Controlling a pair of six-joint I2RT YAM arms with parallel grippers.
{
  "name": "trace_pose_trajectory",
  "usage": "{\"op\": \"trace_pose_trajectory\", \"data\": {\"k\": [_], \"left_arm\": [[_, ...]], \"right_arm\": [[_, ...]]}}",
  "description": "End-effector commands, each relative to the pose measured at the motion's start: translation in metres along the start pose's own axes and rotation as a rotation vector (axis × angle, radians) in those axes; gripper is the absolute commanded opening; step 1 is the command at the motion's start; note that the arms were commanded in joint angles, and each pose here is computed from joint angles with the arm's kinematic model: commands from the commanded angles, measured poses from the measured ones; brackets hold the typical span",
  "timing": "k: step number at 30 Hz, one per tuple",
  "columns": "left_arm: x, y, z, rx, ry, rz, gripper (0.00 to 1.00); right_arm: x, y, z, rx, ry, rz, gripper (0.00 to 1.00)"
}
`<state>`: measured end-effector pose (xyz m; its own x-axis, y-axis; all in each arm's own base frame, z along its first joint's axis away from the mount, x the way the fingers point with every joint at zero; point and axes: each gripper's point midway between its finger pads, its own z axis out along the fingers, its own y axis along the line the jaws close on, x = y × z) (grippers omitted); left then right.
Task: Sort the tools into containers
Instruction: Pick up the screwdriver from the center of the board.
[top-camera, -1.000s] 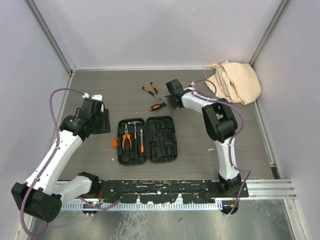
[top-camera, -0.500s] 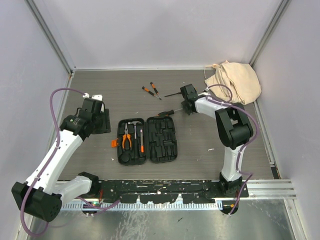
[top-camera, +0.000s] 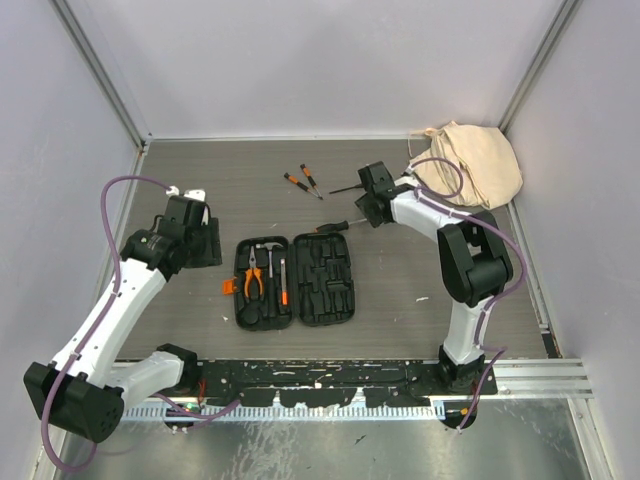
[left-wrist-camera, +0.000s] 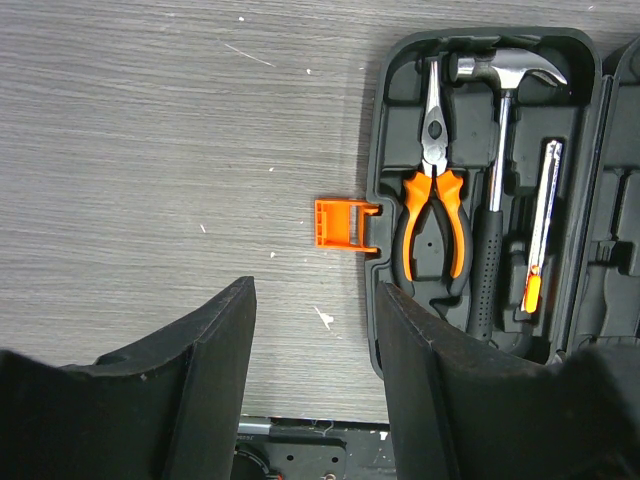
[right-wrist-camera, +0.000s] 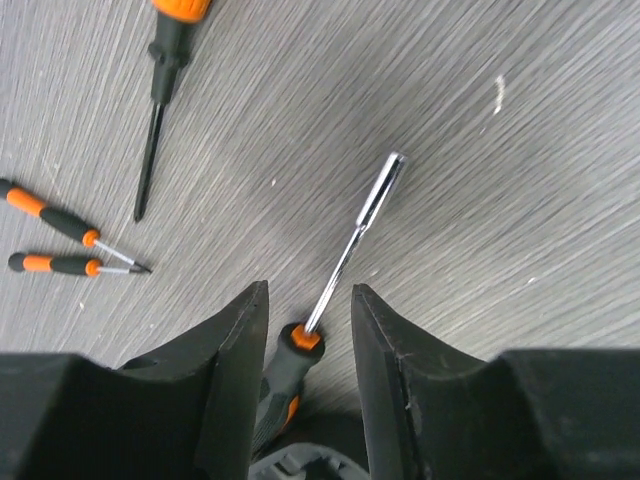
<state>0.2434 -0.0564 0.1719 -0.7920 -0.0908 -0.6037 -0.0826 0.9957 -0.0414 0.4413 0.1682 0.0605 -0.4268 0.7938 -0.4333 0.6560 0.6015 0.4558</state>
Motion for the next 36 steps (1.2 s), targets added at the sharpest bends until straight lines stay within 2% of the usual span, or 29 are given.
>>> {"op": "trace_pose_trajectory", "data": {"k": [1, 12, 23, 29, 36], "left_arm": [[-0.01, -0.002, 0.0, 0.013, -0.04, 0.005, 0.53], [-0.01, -0.002, 0.0, 0.017, -0.043, 0.005, 0.53], [-0.011, -0.002, -0.001, 0.017, -0.047, 0.004, 0.53], [-0.011, -0.002, -0.001, 0.018, -0.047, 0.005, 0.53], [-0.011, -0.001, -0.001, 0.011, -0.049, 0.005, 0.53]], "right_arm": [[0.007, 0.028, -0.015, -0.027, 0.022, 0.047, 0.45], [0.017, 0.02, -0.01, 0.128, 0.025, 0.126, 0.46], [0.031, 0.011, 0.008, 0.224, 0.061, 0.106, 0.45], [0.033, 0.015, 0.018, 0.227, 0.054, 0.097, 0.41], [0.039, 0.016, 0.025, 0.236, 0.074, 0.115, 0.28]]}}
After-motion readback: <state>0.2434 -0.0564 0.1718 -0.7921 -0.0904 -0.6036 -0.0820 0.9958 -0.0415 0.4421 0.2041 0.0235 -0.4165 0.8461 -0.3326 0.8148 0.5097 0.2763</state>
